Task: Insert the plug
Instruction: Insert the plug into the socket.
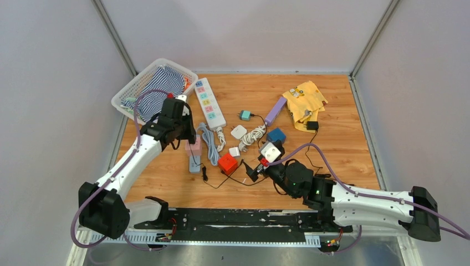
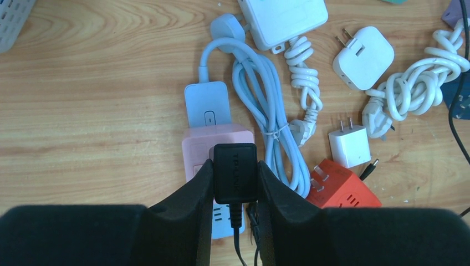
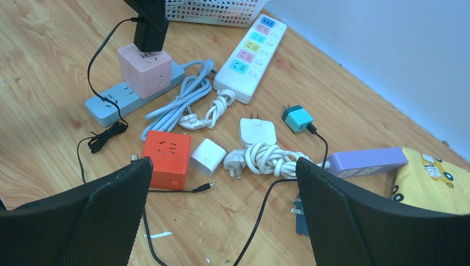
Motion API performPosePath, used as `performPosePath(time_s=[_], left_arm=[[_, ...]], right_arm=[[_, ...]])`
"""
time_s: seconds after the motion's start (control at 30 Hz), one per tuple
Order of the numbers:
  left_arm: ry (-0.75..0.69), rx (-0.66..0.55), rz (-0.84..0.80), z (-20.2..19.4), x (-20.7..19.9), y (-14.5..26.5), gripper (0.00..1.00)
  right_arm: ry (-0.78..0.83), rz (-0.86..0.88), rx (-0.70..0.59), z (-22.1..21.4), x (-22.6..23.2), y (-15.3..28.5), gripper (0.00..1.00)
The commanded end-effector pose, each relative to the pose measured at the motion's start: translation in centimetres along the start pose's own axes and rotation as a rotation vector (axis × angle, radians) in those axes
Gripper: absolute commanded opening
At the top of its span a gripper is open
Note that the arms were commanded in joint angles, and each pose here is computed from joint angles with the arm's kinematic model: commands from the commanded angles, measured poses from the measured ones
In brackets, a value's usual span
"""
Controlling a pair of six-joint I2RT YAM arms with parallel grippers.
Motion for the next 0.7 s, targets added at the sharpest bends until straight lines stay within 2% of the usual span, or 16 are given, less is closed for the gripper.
performPosePath(time_s=[0.0,0.2,0.37,0.67], left_arm=[[0.046,0.312,0.088,-6.8,1.7,-0.2,0.00],[0.098,0.260,0.119,-7.5,2.1,0.8,0.00],[0.103,0.282,0.137,-7.8,2.3,0.4,0.00],[0.032,0.305,0.113,-4.7,0.9,-1.1,0.00]], right_arm=[[-0.001,-0.037,0.003,-0.3,-0.4,0.3,1.00],[0.006,-0.034,0.016,-0.5,-0.1,-0.1,1.00],[0.000,-0.024,0.011,-0.3,0.0,-0.2,1.00],[-0.014,-0.023,-0.003,-0.2,-0.2,0.2,1.00]])
Point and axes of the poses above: each gripper's point midway between its finger pads, its own y axis back along the fingers, its own x axis along the line the jaws close on, z = x × y, the point moved 9 cm from there along y, back along the fingers, and after that the axes turned 4 degrees about y, right-handed, at the moved point
